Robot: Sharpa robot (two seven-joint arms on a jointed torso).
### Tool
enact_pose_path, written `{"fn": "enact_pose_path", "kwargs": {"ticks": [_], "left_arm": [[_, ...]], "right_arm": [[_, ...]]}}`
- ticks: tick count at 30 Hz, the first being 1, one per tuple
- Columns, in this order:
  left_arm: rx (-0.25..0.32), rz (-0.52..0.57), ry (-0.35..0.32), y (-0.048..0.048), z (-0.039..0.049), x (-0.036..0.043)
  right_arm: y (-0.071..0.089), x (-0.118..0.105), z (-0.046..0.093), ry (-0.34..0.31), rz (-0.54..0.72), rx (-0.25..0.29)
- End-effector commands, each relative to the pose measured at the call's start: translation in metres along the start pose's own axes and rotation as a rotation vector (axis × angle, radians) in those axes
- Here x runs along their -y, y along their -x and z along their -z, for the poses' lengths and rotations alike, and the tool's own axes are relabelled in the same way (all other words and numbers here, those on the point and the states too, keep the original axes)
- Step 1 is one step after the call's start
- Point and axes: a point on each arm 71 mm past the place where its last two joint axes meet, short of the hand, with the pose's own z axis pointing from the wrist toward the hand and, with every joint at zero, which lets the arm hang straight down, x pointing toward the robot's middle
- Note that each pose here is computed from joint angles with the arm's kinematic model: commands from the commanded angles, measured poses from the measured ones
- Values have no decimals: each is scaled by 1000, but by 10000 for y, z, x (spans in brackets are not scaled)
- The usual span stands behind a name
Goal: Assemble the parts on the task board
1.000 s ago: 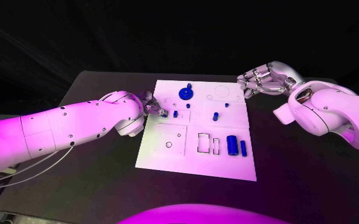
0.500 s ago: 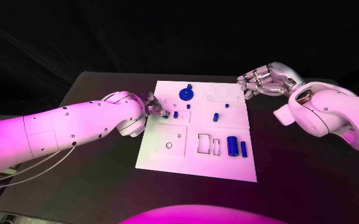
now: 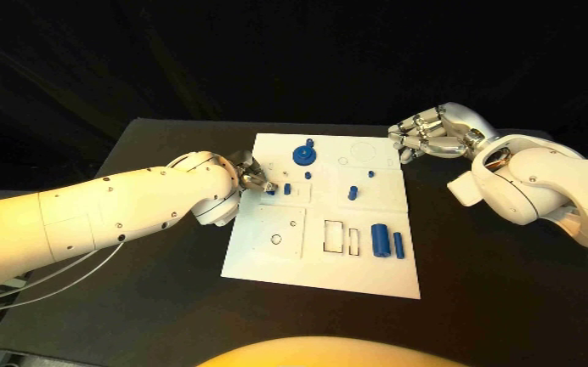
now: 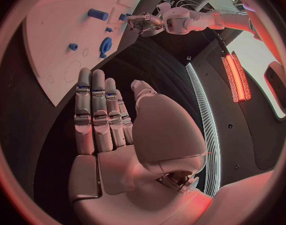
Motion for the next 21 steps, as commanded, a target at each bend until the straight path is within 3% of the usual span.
{"fn": "enact_pose_path", "kwargs": {"ticks": [1,21], "left_arm": [[27,9,-28,5,14,36],[120,2,-132,38,85,86]], "right_arm": [[-4,-5,1,5,0,-4],[3,4,5,4,0,-3]]}}
